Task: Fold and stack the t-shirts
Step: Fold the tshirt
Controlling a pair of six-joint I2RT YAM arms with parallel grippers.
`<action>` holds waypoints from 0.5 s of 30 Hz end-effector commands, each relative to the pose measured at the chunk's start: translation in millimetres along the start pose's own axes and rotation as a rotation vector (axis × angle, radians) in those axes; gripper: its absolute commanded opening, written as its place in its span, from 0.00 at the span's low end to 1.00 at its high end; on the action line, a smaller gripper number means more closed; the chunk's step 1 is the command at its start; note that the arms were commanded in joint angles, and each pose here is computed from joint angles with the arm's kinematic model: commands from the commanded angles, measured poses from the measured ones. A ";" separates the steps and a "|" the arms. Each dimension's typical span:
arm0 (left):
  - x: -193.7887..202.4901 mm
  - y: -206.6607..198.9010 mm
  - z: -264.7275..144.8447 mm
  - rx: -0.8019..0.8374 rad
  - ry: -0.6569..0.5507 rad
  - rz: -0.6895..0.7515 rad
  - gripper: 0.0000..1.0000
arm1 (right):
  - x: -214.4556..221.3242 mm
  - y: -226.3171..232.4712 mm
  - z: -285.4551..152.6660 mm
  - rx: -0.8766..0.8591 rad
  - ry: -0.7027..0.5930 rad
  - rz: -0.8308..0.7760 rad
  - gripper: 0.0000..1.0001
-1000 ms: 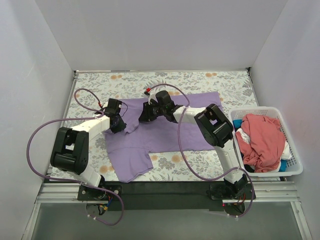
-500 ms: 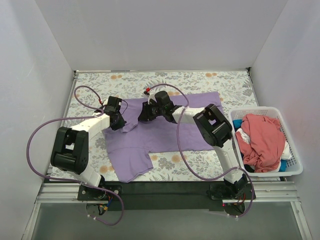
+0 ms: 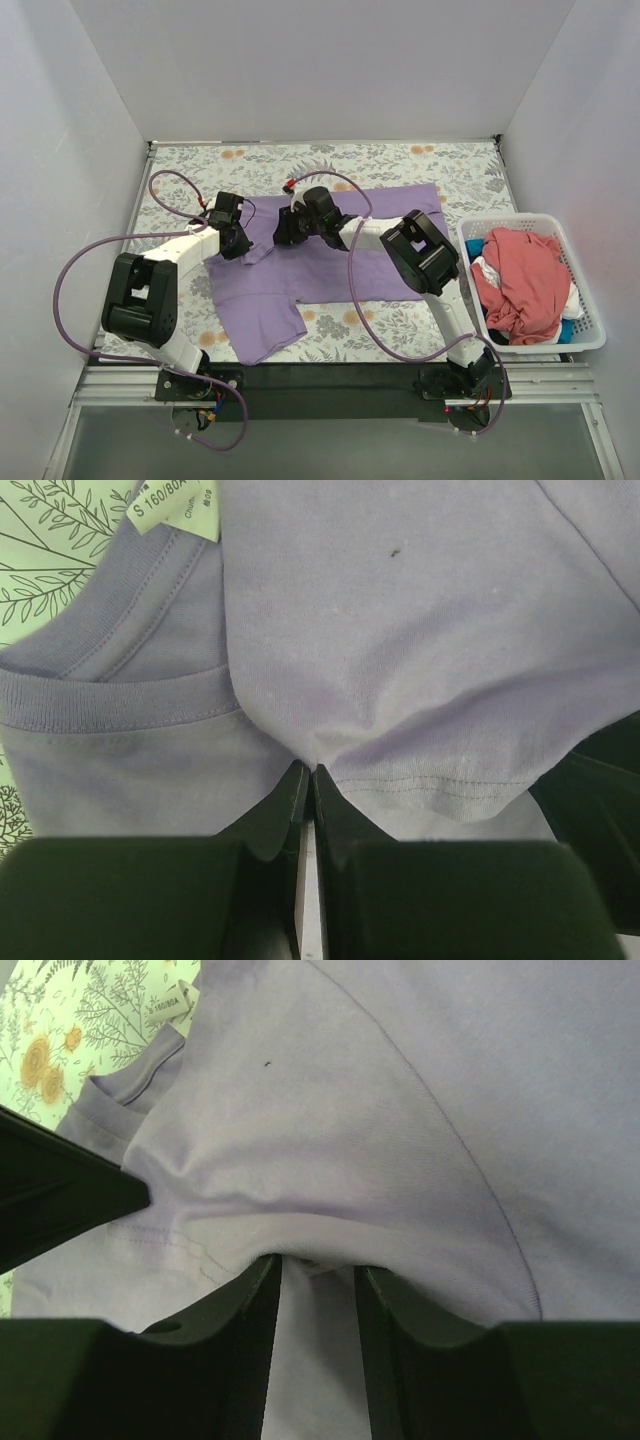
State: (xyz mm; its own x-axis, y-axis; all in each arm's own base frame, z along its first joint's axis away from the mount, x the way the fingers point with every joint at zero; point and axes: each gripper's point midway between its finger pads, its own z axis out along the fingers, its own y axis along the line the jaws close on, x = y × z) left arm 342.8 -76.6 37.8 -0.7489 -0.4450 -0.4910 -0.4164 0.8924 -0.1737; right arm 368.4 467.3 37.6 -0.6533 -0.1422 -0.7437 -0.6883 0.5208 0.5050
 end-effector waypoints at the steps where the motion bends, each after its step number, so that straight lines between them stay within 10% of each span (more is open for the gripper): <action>1: -8.5 -4.8 -1.5 0.016 -0.026 0.008 0.00 | -10.0 -5.3 2.6 0.071 -0.045 -0.048 0.43; 8: -8.2 -3.8 -1.2 0.013 -0.027 0.011 0.00 | -2.1 -8.1 3.9 0.112 -0.042 -0.082 0.34; 15: -8.4 -3.5 -0.8 0.010 -0.030 0.017 0.00 | -10.1 -0.4 -2.8 0.112 -0.059 -0.109 0.05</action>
State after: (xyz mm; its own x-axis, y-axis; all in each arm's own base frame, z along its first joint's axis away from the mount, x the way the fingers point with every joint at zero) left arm 342.7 -76.3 37.5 -0.7529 -0.4368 -0.4923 -0.4096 0.8965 -0.1690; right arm 376.9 467.8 32.4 -0.5901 -0.1491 -0.7935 -0.6966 0.5909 0.4070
